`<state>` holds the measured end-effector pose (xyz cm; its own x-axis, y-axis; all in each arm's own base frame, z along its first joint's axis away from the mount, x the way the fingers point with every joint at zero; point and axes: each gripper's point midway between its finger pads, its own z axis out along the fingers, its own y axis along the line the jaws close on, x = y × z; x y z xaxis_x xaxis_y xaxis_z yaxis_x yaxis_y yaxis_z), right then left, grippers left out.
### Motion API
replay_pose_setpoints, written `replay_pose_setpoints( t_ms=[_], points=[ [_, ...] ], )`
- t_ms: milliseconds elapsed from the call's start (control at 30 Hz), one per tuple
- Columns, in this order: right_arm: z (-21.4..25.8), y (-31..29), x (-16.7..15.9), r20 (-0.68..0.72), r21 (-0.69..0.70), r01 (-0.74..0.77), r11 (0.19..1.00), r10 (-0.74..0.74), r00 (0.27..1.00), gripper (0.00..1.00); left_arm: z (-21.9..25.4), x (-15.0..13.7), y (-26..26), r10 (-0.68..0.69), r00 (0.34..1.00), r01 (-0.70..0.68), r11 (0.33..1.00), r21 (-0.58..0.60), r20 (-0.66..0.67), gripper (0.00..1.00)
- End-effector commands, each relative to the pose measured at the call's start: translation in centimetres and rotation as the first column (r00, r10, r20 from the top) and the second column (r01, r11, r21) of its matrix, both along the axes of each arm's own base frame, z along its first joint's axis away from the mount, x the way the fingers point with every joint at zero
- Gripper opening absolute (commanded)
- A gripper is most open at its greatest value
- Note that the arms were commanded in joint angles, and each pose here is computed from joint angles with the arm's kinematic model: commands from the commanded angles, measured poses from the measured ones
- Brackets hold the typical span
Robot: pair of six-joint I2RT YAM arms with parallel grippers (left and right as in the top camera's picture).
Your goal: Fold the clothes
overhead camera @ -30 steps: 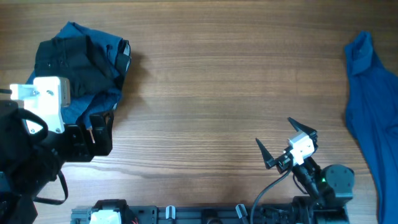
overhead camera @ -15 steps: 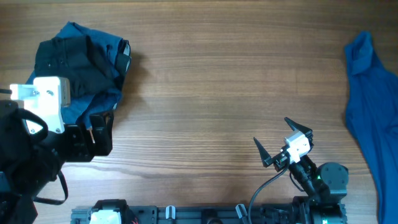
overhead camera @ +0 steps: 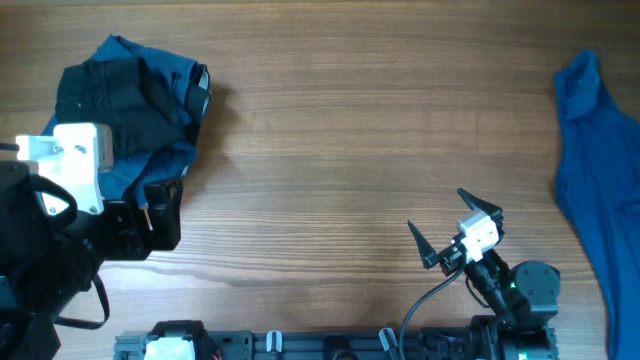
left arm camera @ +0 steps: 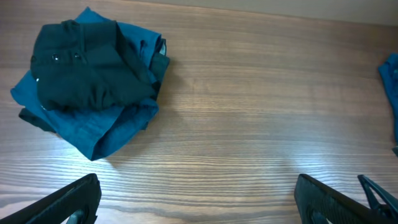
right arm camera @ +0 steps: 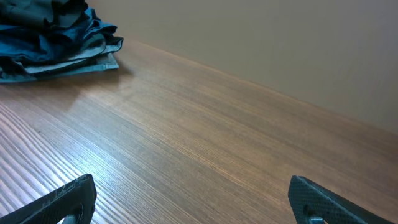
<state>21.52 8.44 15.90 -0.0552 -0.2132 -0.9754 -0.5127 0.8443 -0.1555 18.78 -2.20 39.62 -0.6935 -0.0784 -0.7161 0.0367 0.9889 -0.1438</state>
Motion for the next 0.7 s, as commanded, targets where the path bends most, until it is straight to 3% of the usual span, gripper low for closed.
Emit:
replay_pose_setpoints(
  t_ms=[0, 133, 267, 667],
  points=[
    [0.4, 0.3, -0.2, 0.011, 0.015, -0.016, 1.0, 0.016, 1.0, 1.0, 0.8, 0.8, 0.3, 0.025, 0.998, -0.025, 1.0, 0.007, 0.053, 1.0],
    [0.4, 0.3, -0.2, 0.011, 0.015, -0.016, 1.0, 0.016, 1.0, 1.0, 2.6, 4.2, 0.0, 0.01, 0.965, -0.008, 1.0, -0.011, 0.263, 1.0],
    [0.4, 0.3, -0.2, 0.011, 0.015, -0.016, 1.0, 0.016, 1.0, 1.0, 0.7, 6.6, -0.6, -0.009, 0.89, 0.022, 0.999, -0.024, 0.457, 1.0],
    [0.4, 0.3, -0.2, 0.011, 0.015, -0.016, 1.0, 0.016, 1.0, 1.0, -12.3, 4.7, -0.6, 0.032, 0.779, 0.025, 0.996, -0.082, 0.626, 1.0]
  ],
)
